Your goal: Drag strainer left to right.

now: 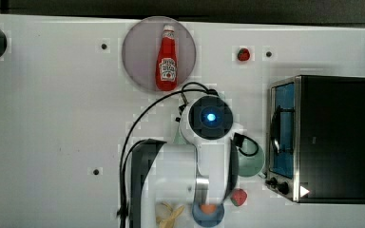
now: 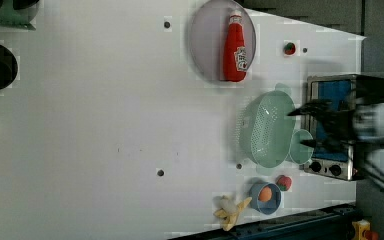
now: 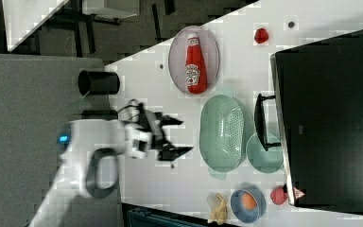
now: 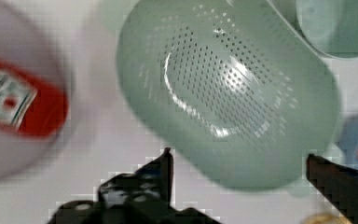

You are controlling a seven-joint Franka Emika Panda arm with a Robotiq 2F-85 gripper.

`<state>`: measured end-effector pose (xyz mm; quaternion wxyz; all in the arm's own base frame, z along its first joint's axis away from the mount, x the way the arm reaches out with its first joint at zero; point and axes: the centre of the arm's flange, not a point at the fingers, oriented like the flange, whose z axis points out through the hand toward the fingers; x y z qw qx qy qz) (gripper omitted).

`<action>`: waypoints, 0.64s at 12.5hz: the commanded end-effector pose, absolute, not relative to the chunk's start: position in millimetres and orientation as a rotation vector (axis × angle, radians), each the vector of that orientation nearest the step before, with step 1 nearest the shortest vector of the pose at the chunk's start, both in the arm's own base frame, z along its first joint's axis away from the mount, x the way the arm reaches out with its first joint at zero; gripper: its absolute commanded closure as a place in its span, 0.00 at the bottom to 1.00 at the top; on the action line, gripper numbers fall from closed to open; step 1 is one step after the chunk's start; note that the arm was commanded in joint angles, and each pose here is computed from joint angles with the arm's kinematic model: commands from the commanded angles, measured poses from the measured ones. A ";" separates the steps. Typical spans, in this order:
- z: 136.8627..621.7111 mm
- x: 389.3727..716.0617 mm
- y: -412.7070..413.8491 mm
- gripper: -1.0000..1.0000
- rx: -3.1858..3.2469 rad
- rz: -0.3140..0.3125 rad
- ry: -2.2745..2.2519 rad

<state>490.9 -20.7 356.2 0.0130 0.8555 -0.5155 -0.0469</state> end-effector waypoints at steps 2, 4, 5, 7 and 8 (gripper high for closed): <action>503.5 484.5 -37.7 0.00 2.893 -0.064 -1.322; 556.4 465.0 -40.7 0.00 2.886 -0.091 -1.307; 576.7 455.9 -42.9 0.00 2.878 -0.100 -1.299; 598.6 449.9 -48.5 0.00 2.858 -0.043 -1.287; 600.1 449.4 -50.4 0.00 2.845 -0.026 -1.278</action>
